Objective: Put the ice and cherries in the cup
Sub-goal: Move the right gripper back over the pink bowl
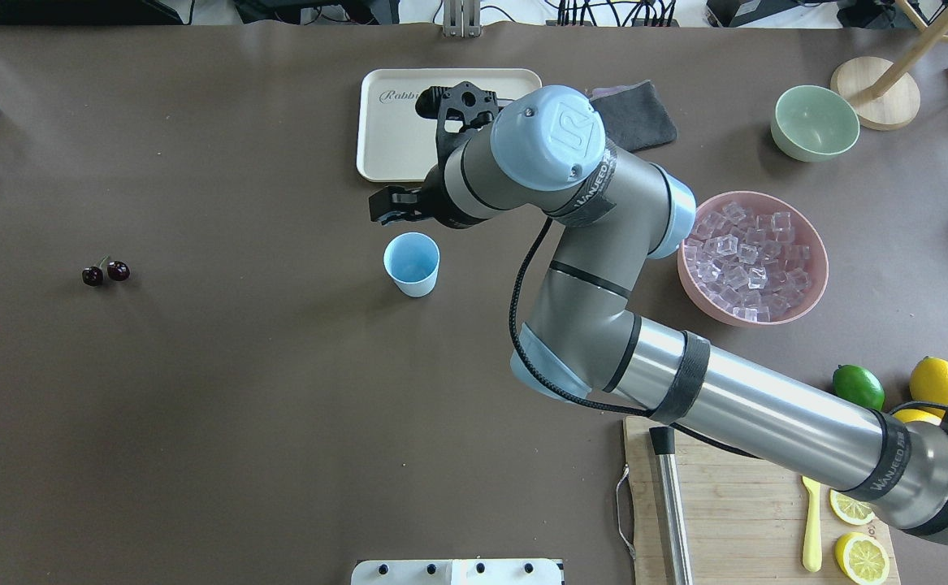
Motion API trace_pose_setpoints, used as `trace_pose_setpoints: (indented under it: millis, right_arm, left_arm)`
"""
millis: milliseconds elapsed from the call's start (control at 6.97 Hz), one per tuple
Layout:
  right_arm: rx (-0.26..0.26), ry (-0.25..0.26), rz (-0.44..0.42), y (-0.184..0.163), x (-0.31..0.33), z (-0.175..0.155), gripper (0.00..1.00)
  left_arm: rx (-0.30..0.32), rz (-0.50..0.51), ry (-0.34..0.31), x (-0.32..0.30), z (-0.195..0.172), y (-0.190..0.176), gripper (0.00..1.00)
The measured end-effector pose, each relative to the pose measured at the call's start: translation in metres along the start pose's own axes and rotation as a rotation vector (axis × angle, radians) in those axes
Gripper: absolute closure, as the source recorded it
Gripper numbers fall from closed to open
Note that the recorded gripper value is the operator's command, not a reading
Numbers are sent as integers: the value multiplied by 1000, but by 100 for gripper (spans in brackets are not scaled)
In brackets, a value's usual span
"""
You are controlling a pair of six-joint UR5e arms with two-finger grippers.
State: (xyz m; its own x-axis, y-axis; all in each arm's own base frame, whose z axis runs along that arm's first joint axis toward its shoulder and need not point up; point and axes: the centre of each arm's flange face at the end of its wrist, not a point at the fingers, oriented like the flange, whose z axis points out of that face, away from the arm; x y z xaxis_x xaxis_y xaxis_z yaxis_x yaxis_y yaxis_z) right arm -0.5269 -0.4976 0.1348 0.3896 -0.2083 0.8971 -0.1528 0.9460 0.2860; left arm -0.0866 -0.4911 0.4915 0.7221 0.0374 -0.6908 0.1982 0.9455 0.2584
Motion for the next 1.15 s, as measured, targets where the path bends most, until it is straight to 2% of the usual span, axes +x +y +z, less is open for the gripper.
trace_pose_setpoints:
  millis: [287, 430, 860, 1147]
  right_arm:
    - [-37, 18, 15, -18, 93, -49, 0]
    - [-41, 39, -5, -14, 139, -74, 0]
    - [-43, 124, -4, 8, 259, -153, 0]
    - [-53, 210, 25, 36, 326, -177, 1]
  left_arm:
    - [1, 2, 1, -2, 2, 4, 2]
    - [2, 3, 1, -2, 2, 4, 2]
    - [2, 4, 0, -2, 2, 4, 2]
    - [7, 6, 0, -2, 1, 5, 2]
